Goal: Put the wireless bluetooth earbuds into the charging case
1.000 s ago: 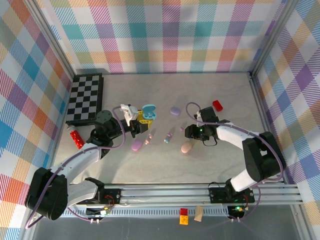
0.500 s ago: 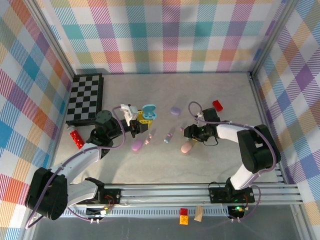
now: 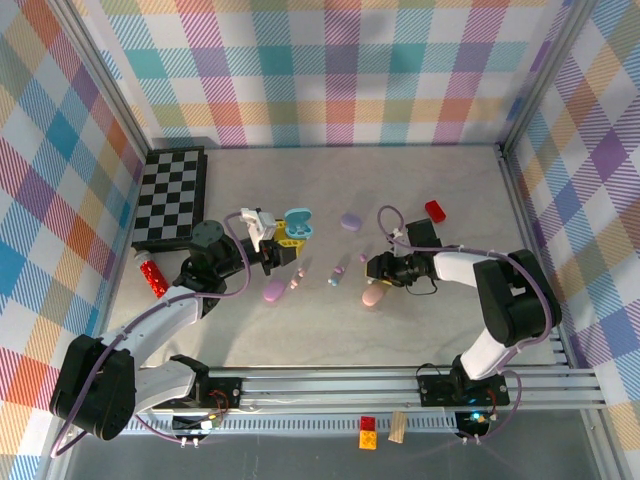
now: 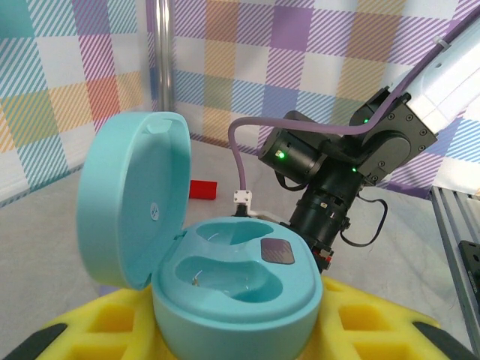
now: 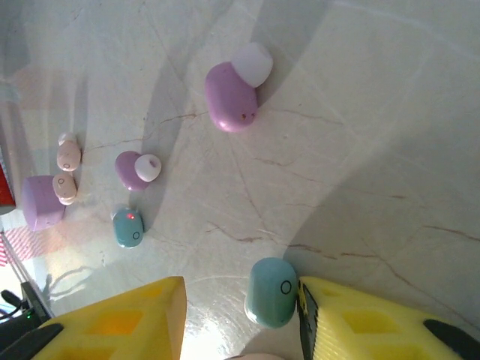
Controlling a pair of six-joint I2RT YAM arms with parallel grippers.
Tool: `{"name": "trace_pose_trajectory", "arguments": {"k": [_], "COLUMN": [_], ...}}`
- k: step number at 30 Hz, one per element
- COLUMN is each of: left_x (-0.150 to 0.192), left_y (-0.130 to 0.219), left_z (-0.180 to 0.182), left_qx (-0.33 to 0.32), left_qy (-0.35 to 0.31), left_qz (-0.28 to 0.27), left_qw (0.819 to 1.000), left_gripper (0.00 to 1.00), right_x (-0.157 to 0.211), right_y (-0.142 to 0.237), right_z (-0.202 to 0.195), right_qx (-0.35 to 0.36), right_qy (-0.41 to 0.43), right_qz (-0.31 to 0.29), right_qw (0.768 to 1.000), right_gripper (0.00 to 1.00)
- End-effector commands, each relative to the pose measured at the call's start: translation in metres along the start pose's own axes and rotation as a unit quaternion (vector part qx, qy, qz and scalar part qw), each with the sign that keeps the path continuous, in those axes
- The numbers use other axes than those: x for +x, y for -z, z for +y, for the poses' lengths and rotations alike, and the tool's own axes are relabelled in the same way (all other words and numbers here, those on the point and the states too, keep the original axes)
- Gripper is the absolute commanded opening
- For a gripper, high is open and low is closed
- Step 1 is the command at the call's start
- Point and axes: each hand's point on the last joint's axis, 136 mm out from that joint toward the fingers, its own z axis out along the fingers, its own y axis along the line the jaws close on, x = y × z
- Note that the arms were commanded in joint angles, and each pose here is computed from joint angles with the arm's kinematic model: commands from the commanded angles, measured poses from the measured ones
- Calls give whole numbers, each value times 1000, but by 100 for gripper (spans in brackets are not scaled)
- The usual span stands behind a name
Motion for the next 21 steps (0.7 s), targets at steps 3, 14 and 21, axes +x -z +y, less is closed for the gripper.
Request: {"name": "trace_pose_trajectory", "arguments": {"k": [3,14,21], "left_x": [-16,-14,-14], "left_y": [0,0,1], "left_z": [-5,-4,-4], "left_qx": [10,10,9], "left_qy": [-17,-18,-19], "left_qz": [-21,-20,-21], "left_qw": [1000,1000,1000], "left_gripper": [37,37,37], "right_x": [5,2,3], "right_y": [-4,-9,-13], "right_z": [10,16,18], "right_qx": [-33,-50,-52], "right_qy": [0,-1,2], "right_qz": [17,26,36], "right_qw": [999,998,998], "right_gripper": [41,37,35]}}
